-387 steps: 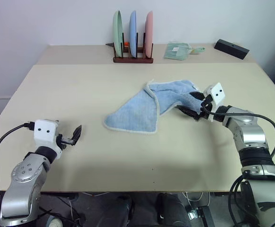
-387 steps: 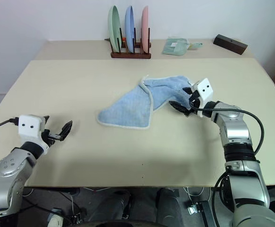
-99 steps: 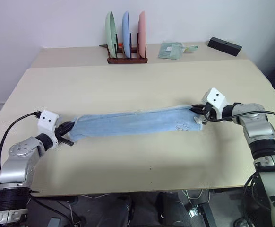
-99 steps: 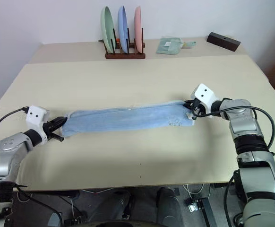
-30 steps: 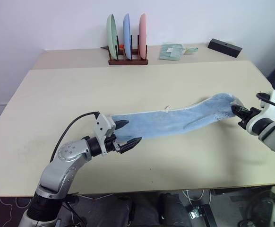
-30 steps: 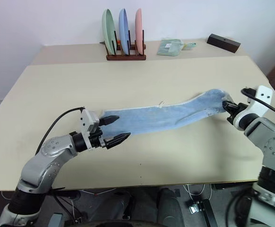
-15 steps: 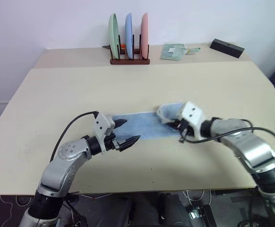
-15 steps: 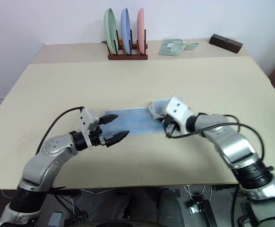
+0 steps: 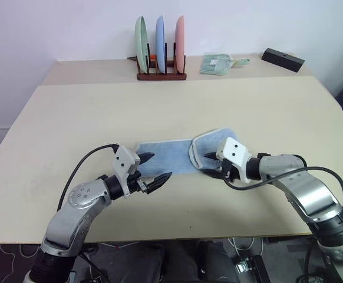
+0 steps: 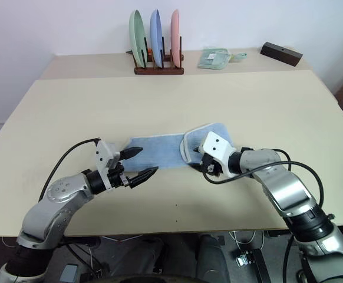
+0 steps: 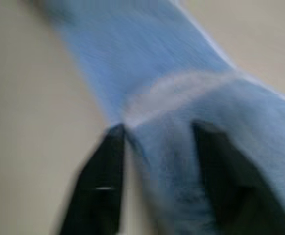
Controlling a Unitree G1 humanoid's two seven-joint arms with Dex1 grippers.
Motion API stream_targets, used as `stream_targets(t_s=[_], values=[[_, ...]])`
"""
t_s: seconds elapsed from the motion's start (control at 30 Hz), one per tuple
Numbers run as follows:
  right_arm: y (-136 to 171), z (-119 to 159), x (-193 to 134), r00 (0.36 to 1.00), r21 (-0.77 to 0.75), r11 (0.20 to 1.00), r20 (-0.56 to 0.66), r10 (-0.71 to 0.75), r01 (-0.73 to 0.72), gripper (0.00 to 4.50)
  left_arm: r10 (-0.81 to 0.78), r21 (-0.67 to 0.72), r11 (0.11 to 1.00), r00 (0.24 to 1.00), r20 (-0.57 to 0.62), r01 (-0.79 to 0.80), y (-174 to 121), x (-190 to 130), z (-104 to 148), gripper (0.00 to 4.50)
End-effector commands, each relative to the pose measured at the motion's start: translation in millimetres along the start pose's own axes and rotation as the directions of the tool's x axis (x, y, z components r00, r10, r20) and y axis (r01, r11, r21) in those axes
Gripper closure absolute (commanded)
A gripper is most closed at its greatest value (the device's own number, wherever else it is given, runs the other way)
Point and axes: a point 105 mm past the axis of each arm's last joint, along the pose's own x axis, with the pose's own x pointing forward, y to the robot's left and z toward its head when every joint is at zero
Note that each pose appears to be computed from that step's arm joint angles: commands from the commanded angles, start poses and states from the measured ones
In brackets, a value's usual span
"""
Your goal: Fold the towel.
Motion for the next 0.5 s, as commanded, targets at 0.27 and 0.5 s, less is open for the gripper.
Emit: stream_targets(t_s=[0.27, 0.5], values=[[-65.8, 24.6, -38.2, 0.938, 0.125, 0.95, 0.162, -0.306, 0.288, 2.75, 0.099, -0.087, 0.991, 0.994, -0.054, -0.104, -2.2, -22.3, -14.7, 0.2], [-83.3, -16.2, -0.8, 0.917, 0.214, 0.907, 0.095, -0.389, 0.363, 4.4, 0.198, -0.133, 0.969, 0.976, -0.092, -0.21, -0.3, -34.6, -32.3, 0.2]])
